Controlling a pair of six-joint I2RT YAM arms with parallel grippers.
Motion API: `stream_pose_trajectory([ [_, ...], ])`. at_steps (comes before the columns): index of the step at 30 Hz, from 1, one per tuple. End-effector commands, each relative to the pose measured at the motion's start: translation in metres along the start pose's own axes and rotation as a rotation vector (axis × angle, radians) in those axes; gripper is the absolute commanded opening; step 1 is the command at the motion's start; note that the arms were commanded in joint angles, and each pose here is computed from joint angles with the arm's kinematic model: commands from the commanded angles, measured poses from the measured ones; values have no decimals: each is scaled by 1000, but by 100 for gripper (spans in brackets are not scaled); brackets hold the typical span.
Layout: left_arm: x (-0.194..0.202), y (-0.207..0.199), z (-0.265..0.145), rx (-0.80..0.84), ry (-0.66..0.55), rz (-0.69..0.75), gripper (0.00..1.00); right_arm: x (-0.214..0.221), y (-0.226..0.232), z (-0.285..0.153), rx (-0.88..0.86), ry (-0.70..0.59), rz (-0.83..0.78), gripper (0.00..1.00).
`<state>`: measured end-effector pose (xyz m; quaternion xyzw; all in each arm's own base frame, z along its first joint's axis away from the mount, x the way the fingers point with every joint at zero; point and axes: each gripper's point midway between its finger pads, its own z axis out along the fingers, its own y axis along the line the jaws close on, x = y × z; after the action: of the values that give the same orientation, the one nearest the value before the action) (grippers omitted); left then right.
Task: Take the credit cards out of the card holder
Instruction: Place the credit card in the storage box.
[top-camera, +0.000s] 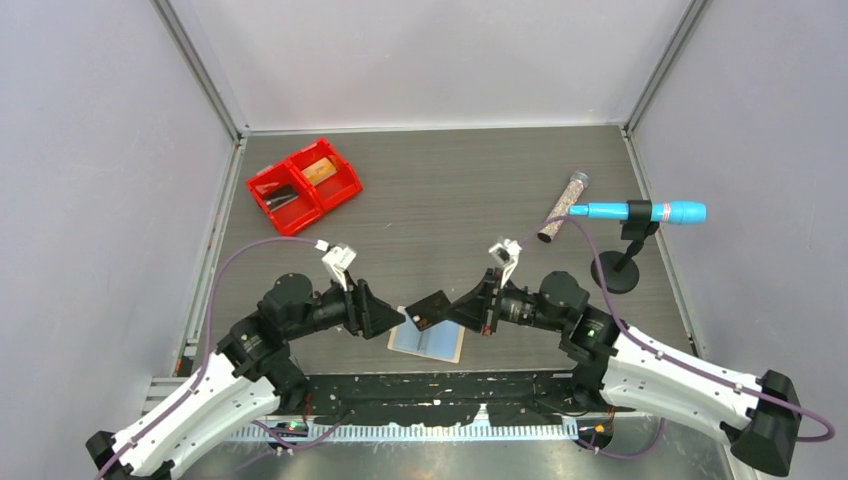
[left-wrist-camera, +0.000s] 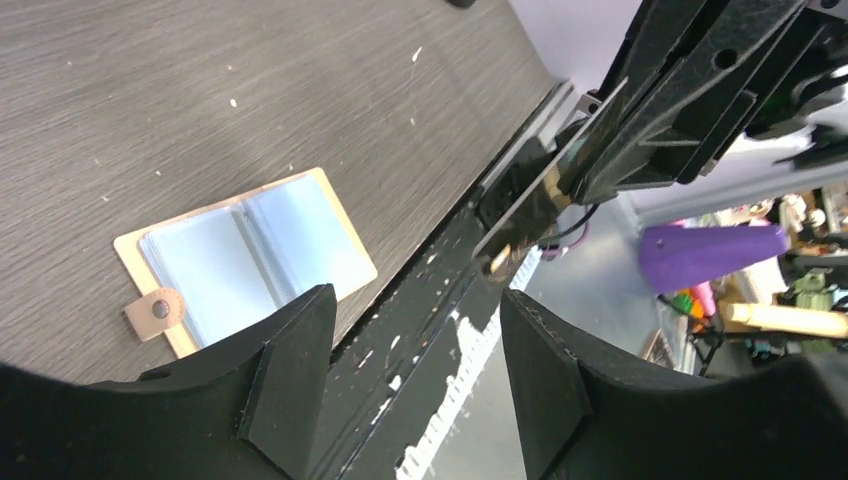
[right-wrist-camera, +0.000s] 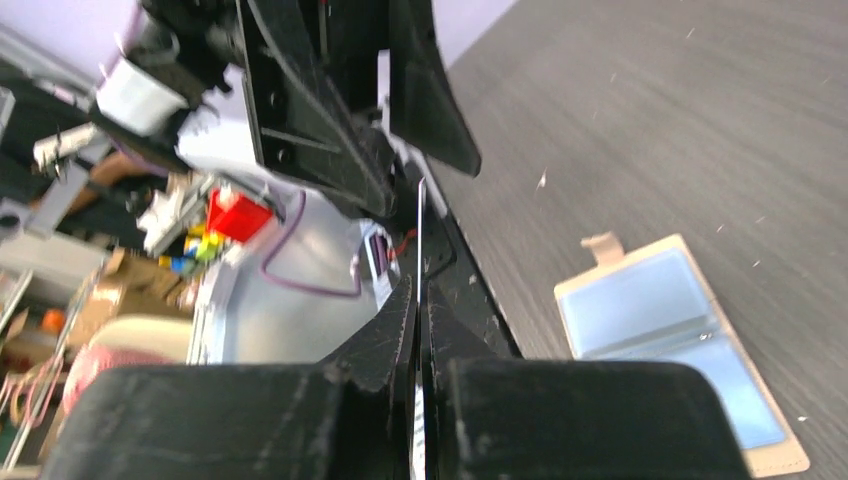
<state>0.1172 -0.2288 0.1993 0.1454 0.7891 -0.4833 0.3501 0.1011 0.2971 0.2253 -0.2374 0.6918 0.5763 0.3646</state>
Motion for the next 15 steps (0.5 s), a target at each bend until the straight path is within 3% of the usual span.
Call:
stream_pose_trajectory([
  [1, -32, -21, -7, 54, -138, -41, 64, -48, -3, -13, 67, -247, 39, 5],
  [7, -43, -38, -2, 196, -226, -131, 64, -63, -2, -20, 71, -332, 95, 5],
  [15, -48, -40, 10, 217, -223, -149, 58, -64, 7, -15, -8, -352, 188, 5],
])
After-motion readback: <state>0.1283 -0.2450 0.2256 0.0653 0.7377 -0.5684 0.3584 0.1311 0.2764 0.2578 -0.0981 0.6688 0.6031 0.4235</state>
